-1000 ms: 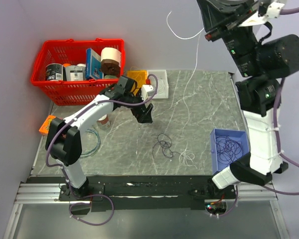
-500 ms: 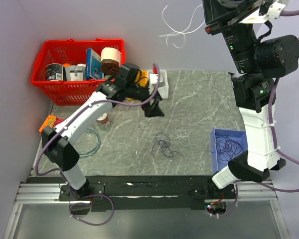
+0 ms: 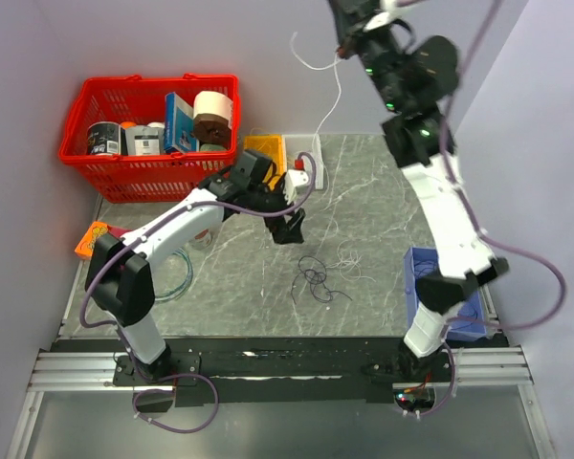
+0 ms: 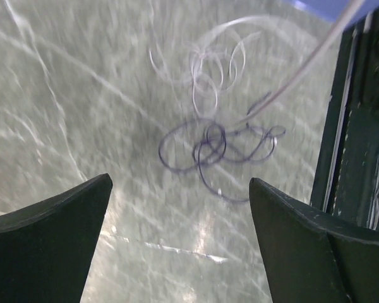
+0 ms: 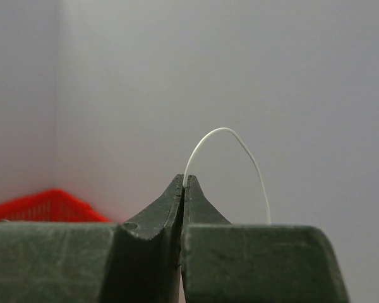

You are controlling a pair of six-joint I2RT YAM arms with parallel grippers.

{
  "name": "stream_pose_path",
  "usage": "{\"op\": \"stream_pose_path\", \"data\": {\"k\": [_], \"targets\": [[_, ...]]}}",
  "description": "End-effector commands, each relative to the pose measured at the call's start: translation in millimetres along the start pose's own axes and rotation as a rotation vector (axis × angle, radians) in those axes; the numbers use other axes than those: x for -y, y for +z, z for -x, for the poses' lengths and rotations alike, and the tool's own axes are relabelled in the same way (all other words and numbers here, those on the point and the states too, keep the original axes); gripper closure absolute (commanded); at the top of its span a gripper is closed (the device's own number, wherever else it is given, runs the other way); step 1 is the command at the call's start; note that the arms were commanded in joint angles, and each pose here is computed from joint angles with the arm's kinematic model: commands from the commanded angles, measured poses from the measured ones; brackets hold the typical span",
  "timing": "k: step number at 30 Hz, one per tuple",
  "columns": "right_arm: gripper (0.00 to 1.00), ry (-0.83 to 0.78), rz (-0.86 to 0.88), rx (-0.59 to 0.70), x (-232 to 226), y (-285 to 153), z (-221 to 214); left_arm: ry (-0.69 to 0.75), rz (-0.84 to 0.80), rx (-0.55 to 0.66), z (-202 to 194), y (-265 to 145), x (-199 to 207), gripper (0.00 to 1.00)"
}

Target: Untangle the cables

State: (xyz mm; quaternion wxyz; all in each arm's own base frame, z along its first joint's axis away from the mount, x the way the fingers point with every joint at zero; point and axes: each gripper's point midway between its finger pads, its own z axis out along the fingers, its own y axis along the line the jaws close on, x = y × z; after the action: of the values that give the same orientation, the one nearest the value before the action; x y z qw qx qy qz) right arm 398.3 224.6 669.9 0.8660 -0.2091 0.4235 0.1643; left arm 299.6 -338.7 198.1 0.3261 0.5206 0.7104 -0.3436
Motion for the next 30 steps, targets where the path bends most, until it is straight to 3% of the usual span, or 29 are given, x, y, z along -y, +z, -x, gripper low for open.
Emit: {"op": "stream_pose_path", "data": {"k": [1, 6, 16, 24, 30], "targets": [[1.00, -0.035, -0.057, -0.018, 15.2, 18.5, -40.4, 0.049, 0.048, 0.003, -3.8, -18.0, 2.5, 0.03], [1.00, -0.025, -0.048, -0.004, 16.3, 31.9, -64.5, -0.008, 0.076, -0.082, -47.9, -9.8, -3.6, 0.03], [1.00, 0.039, -0.208, 0.007, 66.1, 41.3, -116.2, -0.127, 0.215, -0.274, -129.1, 4.0, -30.5, 0.01], [1.00, 0.090, -0.207, -0.100, 68.9, 41.7, -188.6, -0.149, 0.255, -0.287, -143.7, -6.6, -42.6, 0.02], [1.00, 0.065, -0.201, -0.122, 69.7, 43.2, -198.0, -0.185, 0.270, -0.275, -148.9, -16.1, -52.2, 0.02]]}}
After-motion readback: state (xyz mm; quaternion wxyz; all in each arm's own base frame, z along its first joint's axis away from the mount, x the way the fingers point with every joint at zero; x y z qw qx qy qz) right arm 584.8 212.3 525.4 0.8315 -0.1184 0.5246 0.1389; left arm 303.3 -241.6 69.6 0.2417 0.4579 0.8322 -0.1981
